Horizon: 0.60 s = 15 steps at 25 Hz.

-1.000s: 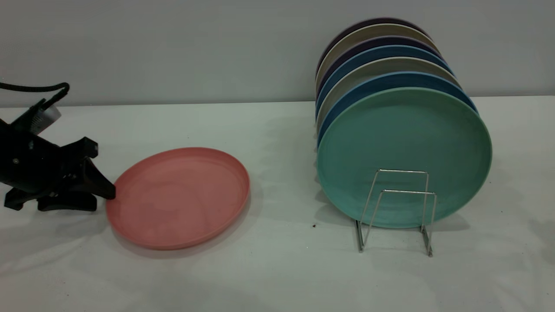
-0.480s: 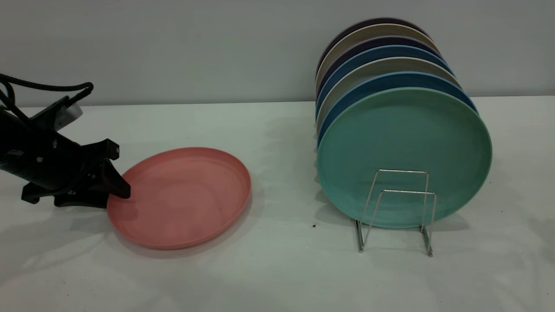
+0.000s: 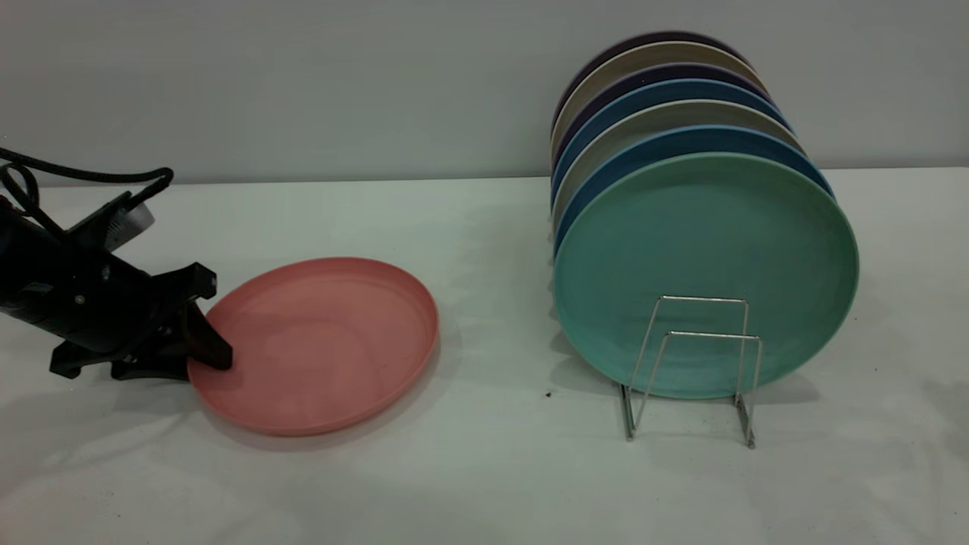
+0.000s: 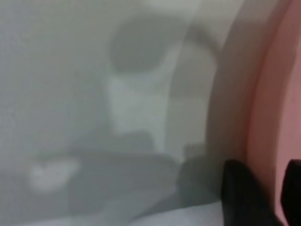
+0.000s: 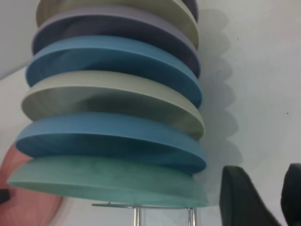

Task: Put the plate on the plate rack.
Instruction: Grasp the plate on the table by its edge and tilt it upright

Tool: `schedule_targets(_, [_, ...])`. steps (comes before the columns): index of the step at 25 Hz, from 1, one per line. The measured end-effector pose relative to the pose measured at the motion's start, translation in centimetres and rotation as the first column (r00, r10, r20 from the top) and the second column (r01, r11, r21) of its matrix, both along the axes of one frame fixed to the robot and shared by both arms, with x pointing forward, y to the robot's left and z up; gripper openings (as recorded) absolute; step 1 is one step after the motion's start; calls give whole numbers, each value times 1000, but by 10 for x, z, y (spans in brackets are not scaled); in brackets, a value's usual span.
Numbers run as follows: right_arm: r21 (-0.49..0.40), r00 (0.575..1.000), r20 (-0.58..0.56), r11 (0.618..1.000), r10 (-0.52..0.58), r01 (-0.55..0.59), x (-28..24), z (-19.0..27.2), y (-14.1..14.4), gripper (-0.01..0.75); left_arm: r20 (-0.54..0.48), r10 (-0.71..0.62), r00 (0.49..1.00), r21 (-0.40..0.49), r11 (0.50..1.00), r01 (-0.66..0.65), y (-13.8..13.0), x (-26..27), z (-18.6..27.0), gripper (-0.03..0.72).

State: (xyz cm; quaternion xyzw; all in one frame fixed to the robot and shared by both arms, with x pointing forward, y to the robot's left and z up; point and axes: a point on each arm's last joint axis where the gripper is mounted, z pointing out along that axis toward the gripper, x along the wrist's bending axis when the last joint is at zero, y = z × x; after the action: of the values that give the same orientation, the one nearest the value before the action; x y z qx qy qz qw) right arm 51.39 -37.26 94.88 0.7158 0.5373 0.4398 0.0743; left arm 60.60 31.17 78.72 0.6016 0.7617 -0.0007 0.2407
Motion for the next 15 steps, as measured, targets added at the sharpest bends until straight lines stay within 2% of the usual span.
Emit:
schedule_targets(4, [0, 1000, 0, 1000, 0, 0, 0, 0, 0, 239, -4, -1, 1000, 3, 1000, 1, 0, -1, -2, 88])
schedule_targets(6, [0, 1000, 0, 1000, 0, 0, 0, 0, 0, 239, -7, -2, 1000, 0, 1000, 2, 0, -1, -3, 38])
schedule_targets(10, [-3, 1000, 2, 1000, 2, -2, 0, 0, 0, 239, 3, -4, 1000, -2, 1000, 5, 0, 0, 1, 21])
schedule_targets(15, [4, 1000, 12, 1000, 22, -22, 0, 1, 2, 239, 69, -37, 997, 29, 999, 36, 1, 3, 28, 17])
